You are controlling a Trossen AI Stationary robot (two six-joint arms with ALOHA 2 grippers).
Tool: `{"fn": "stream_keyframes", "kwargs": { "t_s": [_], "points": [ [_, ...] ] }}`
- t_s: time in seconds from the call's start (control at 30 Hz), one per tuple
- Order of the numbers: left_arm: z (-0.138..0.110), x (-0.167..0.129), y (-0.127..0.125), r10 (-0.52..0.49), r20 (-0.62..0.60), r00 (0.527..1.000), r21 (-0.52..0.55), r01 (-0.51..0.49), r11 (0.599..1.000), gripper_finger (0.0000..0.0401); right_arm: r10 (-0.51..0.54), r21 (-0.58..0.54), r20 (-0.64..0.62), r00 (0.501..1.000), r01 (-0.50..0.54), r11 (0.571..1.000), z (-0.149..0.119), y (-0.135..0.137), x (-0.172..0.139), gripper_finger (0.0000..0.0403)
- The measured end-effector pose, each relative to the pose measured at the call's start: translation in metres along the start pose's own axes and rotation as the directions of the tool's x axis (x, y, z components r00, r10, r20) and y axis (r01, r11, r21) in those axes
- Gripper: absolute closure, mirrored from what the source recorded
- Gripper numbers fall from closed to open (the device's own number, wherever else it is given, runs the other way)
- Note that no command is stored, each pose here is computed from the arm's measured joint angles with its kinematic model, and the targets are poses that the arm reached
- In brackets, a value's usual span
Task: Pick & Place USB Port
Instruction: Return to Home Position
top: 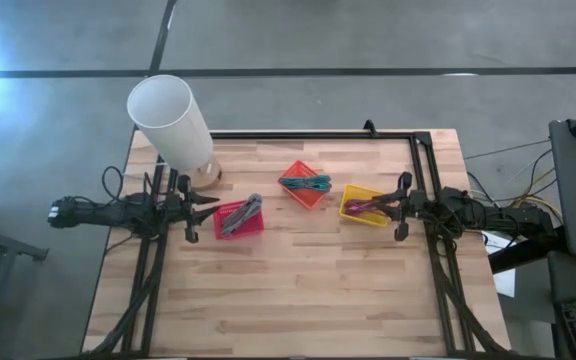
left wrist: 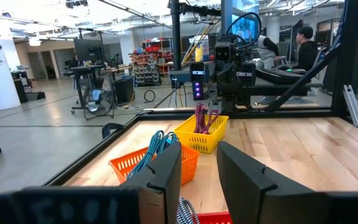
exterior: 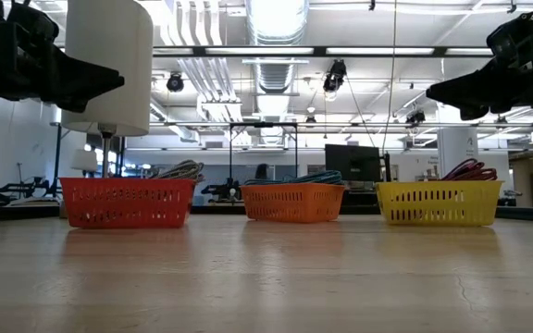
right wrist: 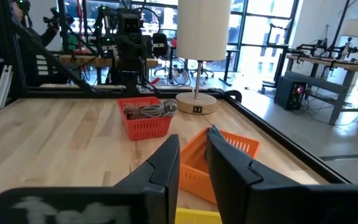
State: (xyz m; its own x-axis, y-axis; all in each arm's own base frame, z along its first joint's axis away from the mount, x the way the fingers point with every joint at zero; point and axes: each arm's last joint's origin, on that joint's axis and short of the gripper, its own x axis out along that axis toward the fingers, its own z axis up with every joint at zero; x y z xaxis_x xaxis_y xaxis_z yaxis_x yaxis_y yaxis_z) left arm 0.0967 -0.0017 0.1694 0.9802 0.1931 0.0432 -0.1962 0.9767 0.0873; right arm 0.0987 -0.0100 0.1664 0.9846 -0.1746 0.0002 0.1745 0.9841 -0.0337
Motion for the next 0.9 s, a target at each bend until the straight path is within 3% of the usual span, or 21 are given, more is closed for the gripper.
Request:
{"fn": "stream_keyframes", "kwargs": {
  "t_s": [0.3, 0.9],
  "points": [
    [0.0000, 0.0000, 0.0000, 0.000, 0.000, 1.000, 0.000, 0.000, 1.000, 0.0293, 0.000, 0.000, 0.000, 1.000, 0.000, 1.000, 0.0000, 0.0000, 0.0000, 0.0317],
    [0.0000, 0.0000, 0.0000, 0.000, 0.000, 1.000, 0.000, 0.000, 1.000, 0.0293, 0.000, 0.000, 0.000, 1.000, 0.000, 1.000, 0.0001, 0.0000, 0.0000, 0.0337]
  ]
}}
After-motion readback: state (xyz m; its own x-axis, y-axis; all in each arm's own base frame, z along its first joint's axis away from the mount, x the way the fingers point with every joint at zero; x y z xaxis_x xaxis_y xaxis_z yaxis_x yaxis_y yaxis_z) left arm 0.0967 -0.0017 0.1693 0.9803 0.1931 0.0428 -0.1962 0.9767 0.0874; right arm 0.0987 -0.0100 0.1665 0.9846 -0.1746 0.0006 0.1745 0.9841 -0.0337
